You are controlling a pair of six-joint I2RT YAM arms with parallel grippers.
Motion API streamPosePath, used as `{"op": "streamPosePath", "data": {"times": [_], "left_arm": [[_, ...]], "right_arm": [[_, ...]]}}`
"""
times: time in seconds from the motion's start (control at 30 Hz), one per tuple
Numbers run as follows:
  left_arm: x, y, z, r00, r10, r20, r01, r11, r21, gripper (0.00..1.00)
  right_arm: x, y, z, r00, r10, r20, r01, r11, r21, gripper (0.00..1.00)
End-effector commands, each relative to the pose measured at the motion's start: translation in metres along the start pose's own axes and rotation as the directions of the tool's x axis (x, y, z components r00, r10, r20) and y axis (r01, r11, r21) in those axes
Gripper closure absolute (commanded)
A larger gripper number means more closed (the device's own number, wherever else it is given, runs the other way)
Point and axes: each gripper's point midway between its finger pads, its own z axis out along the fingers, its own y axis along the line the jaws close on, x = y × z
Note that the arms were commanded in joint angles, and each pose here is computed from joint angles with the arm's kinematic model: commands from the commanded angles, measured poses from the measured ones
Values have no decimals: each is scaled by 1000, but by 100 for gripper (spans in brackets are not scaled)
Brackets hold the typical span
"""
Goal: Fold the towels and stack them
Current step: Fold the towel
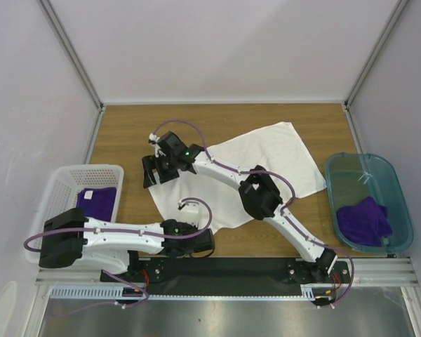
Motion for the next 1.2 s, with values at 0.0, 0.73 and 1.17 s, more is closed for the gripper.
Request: {"op": "streamPosePath", "data": {"times": [0.0, 0.73, 1.17], "left_arm": [[7, -11, -4, 999, -44, 11, 43, 997, 59, 100], [36, -15, -9, 998, -60, 36, 54, 985, 163, 100], [40, -7, -11, 998, -37, 41, 29, 984, 176, 100]], "right_arm": [[-14, 21, 8, 995, -71, 76, 71, 997, 6, 14], [-1, -21, 32, 935, -313, 168, 180, 825, 535, 25], [-35, 7, 37, 879, -315, 357, 95, 850, 518, 34]]}}
